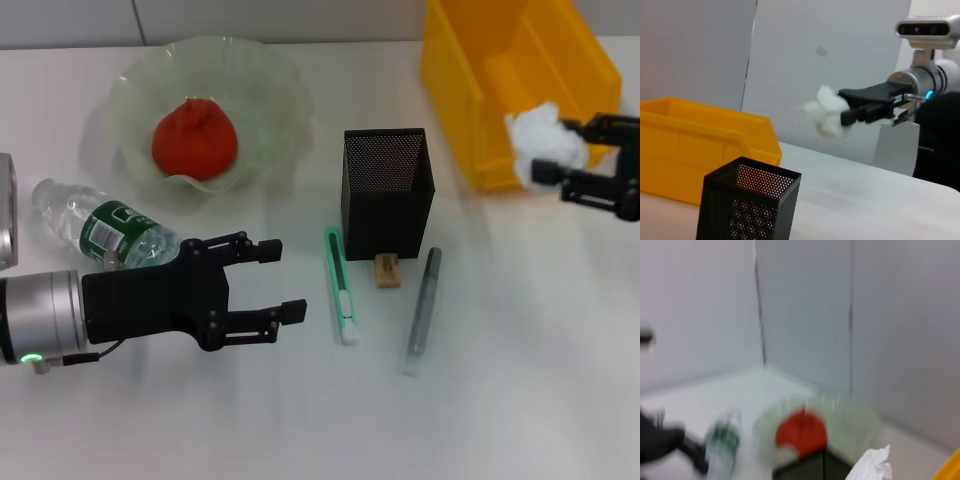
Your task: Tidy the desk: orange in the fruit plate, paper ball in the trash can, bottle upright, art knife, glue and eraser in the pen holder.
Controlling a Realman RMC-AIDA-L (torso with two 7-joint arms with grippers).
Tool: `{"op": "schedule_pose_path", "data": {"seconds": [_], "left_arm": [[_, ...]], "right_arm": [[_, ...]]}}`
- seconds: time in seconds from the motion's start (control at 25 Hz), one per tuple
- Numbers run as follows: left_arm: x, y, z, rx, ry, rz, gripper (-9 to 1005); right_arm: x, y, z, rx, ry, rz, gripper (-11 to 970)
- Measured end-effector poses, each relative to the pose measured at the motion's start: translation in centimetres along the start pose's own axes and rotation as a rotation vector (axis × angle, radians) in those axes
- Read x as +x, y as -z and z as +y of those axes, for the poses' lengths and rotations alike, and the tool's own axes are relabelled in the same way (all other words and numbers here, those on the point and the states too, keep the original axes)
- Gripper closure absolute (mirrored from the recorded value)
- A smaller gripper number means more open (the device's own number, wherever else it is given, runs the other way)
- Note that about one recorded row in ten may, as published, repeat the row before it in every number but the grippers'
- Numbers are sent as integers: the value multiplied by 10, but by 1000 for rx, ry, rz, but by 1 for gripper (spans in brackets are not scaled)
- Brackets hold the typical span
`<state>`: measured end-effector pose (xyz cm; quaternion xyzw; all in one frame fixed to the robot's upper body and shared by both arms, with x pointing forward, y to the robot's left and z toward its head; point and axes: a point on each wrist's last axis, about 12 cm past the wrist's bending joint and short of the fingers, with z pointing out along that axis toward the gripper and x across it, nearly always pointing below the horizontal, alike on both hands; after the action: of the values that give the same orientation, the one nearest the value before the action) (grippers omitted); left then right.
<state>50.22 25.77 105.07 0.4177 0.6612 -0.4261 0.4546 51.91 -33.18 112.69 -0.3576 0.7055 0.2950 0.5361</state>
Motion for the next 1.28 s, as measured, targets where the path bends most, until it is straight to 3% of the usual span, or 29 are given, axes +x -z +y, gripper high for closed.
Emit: {"op": "schedule_pose_path", "data": {"seconds": [0.32, 0.76, 0.96, 1.28], "left_arm": [[-1, 1, 1, 2, 8, 0, 207], [-1, 1, -1, 7, -4, -6, 208], [-1, 0, -2, 7, -4, -7, 208], [0, 0, -3, 7, -2, -8, 209]], "right_arm": [[8, 4, -7, 53, -16, -118, 386], [-4, -39, -56, 323, 14, -48, 386], [-6, -57, -62, 325, 9, -20, 347], [-8, -60, -62, 335, 33, -27, 285]]}}
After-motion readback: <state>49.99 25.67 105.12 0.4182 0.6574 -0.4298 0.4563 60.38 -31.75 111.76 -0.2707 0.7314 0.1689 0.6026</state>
